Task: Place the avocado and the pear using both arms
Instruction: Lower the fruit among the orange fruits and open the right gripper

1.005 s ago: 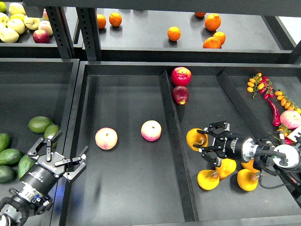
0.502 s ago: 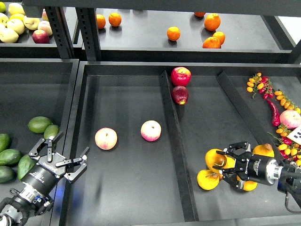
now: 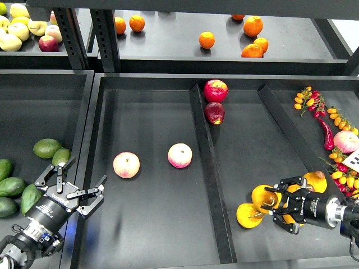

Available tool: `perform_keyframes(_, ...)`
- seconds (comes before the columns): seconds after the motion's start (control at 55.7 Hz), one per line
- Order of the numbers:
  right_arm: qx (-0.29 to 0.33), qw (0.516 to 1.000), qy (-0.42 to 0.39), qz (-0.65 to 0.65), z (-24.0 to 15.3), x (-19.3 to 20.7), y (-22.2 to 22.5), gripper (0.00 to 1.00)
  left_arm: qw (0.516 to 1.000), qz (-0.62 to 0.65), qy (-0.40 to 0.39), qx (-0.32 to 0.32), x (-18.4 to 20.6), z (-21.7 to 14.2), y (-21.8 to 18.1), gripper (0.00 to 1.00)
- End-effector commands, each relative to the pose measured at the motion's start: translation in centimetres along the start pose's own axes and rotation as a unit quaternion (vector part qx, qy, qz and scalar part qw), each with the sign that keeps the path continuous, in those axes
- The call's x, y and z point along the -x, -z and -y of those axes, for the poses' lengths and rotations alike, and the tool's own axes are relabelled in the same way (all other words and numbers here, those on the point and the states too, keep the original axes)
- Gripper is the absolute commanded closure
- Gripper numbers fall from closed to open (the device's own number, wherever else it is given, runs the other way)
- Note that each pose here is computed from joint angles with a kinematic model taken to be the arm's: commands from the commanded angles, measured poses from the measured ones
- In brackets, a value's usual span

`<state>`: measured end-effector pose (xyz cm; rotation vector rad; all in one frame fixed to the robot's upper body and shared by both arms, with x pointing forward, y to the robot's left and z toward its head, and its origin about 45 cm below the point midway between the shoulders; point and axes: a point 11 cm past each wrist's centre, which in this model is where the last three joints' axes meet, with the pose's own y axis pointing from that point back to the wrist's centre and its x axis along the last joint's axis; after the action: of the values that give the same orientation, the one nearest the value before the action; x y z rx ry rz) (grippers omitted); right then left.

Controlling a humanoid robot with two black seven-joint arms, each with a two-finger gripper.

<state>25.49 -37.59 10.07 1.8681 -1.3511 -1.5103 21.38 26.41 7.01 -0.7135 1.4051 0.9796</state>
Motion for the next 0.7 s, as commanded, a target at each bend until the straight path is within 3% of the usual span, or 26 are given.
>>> perform_keyframes(0.0, 0.001, 1.000, -0.011, 0.002, -0.5, -0.8, -0.2, 0.59, 1.000, 0.000, 0.000, 0.000, 0.0, 0.0, 0.0, 0.01)
perform_keyframes(0.449, 0.027, 0.999, -0.026, 0.026, -0.4, -2.9, -3.5, 0.54, 1.000, 0.000, 0.000, -0.002, 0.0, 0.0, 0.1, 0.01)
perform_keyframes(0.682, 0.028, 0.998, -0.039, 0.042, 0.0, -4.0, -4.1, 0.40, 1.000, 0.000, 0.000, -0.002, 0.0, 0.0, 0.1, 0.01)
